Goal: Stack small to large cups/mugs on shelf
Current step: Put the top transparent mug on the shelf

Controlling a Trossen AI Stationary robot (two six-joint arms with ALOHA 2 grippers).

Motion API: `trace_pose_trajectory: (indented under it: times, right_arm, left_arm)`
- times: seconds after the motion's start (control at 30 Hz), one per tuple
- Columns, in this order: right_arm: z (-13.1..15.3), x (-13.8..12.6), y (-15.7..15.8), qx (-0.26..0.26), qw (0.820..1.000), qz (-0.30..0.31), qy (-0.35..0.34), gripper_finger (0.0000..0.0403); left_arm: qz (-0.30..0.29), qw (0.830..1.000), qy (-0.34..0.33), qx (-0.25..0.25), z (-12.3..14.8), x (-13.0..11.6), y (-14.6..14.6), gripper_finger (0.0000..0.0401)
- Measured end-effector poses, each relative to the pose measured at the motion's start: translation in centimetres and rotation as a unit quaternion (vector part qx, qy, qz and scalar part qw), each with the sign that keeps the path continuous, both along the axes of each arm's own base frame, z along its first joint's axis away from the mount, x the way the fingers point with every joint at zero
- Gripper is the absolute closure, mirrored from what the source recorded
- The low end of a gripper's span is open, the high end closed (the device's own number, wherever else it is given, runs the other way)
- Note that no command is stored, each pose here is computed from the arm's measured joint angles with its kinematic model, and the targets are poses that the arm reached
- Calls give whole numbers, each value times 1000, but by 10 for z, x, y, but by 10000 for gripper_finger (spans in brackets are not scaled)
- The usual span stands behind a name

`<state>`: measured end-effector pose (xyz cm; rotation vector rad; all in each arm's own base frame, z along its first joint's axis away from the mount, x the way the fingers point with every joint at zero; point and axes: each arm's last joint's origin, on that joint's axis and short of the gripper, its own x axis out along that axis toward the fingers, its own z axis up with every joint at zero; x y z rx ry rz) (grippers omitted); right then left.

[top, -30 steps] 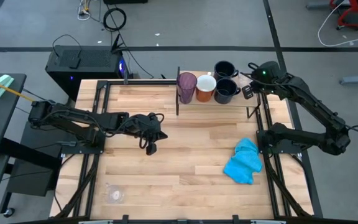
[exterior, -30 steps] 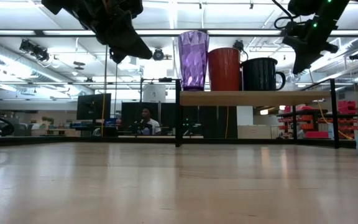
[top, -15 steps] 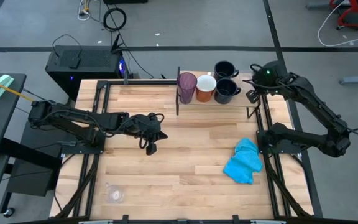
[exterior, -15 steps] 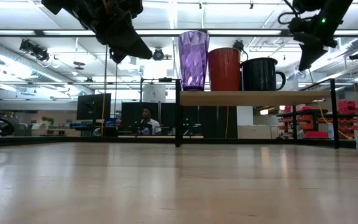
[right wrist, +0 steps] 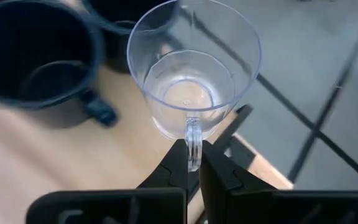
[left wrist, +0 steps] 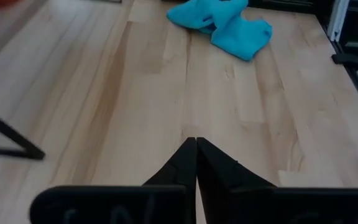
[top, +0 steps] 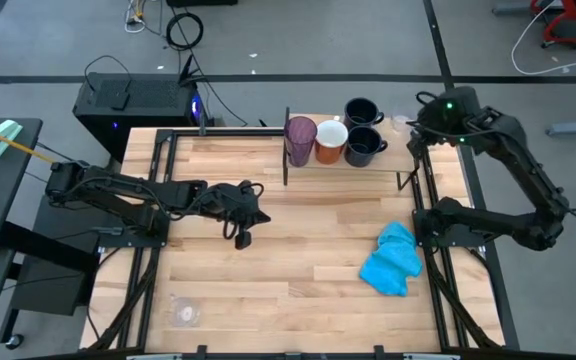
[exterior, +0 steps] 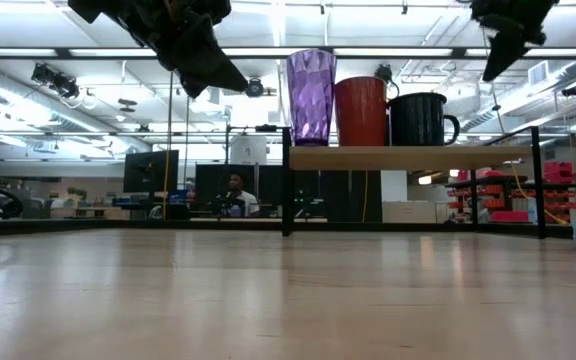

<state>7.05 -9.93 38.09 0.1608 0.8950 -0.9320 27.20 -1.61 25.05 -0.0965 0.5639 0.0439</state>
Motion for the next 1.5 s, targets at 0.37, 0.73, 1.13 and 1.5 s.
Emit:
trace_pose_trajectory:
  times: [0.37, 0.73, 1.13, 1.5]
  right_arm:
    - [28, -3, 41, 25, 971, 224, -79, 383]
    - [23, 14, 56, 91, 908, 389, -129, 384]
    - [-49, 85, 86, 93, 815, 563, -101, 385]
    - [-138, 136, 122, 124, 760, 637, 13, 385]
  left_arm:
    - [-76, 994, -25, 74, 4, 2, -5, 369]
    - [-95, 990, -83, 67, 14, 6, -12, 366]
    - [-140, 987, -61, 41, 10, 2, -31, 317]
    - [-130, 990, -47, 21, 8, 1, -31, 334]
